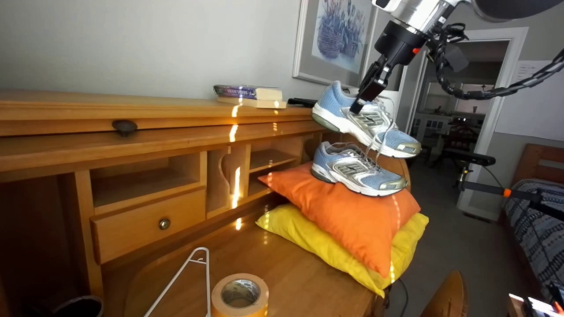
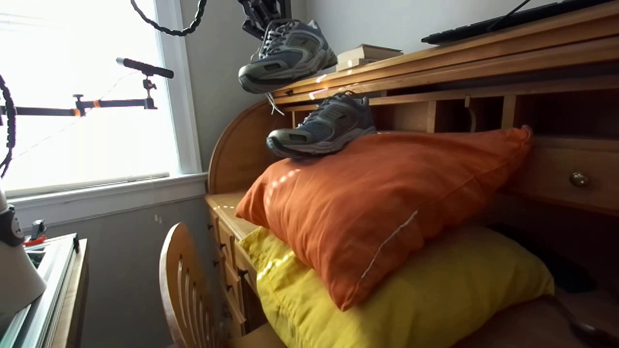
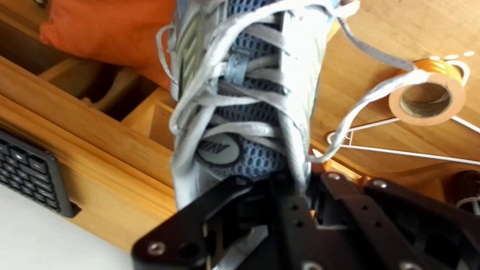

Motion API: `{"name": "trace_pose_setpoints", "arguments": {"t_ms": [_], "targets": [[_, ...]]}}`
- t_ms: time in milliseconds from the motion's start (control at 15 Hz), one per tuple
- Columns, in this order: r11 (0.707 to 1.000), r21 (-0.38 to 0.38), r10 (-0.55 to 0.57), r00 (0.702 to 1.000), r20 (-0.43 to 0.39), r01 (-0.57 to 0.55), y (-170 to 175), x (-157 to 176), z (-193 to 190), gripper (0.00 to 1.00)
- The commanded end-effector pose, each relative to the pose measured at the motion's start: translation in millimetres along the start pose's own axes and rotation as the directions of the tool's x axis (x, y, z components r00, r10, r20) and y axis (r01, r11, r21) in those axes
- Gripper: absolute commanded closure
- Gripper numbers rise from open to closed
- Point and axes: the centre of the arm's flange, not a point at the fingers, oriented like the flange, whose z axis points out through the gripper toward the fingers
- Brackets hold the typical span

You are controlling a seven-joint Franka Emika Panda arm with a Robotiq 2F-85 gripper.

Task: Put the shoes on top of the pillows

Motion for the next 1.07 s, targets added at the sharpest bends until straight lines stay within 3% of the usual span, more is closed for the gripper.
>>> {"name": "trace_pose_setpoints", "arguments": {"t_ms": [0,333,1000], "targets": [[0.99,-0.087,0.11,0.994,0.009,-0.109,17,-29,-20,0.97],[0.965,-0.148,0.218,0.976,0.008,-0.214,61,-49,-31,0.97],[0.97,-0.127,0.212,0.976,0.038,-0.206,125,-69,11,0.97]]}}
